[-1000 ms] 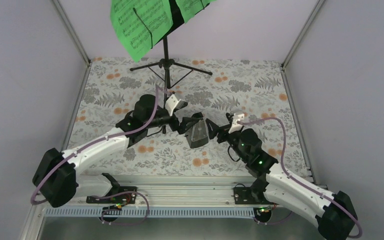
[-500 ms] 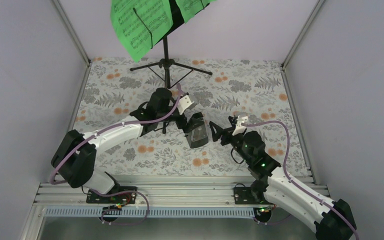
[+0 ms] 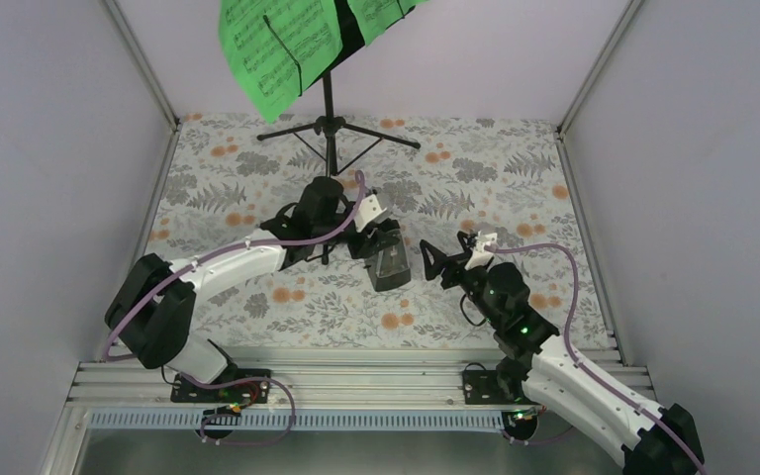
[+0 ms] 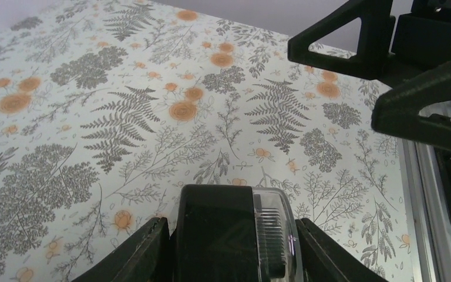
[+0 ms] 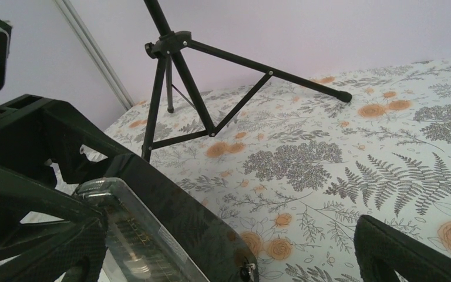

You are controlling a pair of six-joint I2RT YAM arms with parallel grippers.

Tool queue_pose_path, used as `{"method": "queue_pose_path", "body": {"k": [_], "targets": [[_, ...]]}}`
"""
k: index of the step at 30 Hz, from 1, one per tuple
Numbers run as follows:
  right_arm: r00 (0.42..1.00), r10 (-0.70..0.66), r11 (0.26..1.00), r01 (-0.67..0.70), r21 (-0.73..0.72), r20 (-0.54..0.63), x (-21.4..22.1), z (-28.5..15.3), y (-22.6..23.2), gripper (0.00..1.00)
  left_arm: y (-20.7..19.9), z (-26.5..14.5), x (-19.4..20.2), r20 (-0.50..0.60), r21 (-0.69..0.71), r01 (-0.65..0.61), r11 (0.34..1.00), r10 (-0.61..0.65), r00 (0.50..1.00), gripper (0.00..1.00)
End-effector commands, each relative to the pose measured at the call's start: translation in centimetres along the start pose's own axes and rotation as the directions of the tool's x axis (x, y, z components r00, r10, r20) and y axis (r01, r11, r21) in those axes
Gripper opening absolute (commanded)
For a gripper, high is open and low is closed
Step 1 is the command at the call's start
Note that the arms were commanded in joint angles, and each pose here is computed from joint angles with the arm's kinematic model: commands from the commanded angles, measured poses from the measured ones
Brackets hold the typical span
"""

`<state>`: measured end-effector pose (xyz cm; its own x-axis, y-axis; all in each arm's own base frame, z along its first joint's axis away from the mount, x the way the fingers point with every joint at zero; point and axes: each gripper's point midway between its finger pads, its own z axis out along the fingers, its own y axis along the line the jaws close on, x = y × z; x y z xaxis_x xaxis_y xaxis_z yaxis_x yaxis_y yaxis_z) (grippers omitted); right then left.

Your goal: Pack up the instrument practice props

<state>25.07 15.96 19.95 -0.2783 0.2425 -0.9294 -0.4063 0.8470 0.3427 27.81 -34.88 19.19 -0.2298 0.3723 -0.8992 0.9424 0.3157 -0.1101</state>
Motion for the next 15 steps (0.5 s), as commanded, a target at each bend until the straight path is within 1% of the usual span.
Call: {"method": "queue_pose_path", "body": {"k": [1,4,6,10,11,13,15], "targets": [[1.000,0.025,0.999,-0.025,0.023,0.007,0.2,-0.3,-0.7,1.00,0.3,-0.9,-1.1,0.043,-0.048,-0.046,0.998,0.048,0.998,0.46],[1.000,0.024,0.999,-0.024,0.028,0.008,0.2,-0.5,-0.8,1.00,0.6,-1.1,-1.2,0.045,-0.077,-0.035,0.996,0.039,0.998,0.44],[1.000,0.025,0.999,-0.025,0.028,0.009,0.0,-0.5,-0.8,1.00,1.4,-1.2,-1.1,0.040,-0.132,-0.008,0.991,0.013,0.999,0.41],[1.000,0.027,0.999,-0.027,0.038,0.005,0.1,-0.5,-1.0,1.00,2.7,-1.8,-0.9,0.068,-0.274,0.101,0.956,-0.085,0.994,0.40],[1.000,0.029,0.999,-0.030,0.045,0.004,0.2,-0.5,-1.1,1.00,3.4,-2.2,-0.7,0.089,-0.335,0.147,0.931,-0.124,0.988,0.40],[0.999,0.034,0.998,-0.034,0.055,-0.001,0.4,-0.5,-1.3,1.00,3.5,-2.6,-0.6,0.139,-0.400,0.241,0.884,-0.201,0.970,0.40],[0.999,0.040,0.998,-0.040,0.057,-0.005,0.5,-0.5,-1.3,1.00,3.2,-2.7,-0.2,0.189,-0.439,0.343,0.830,-0.288,0.939,0.40]]}}
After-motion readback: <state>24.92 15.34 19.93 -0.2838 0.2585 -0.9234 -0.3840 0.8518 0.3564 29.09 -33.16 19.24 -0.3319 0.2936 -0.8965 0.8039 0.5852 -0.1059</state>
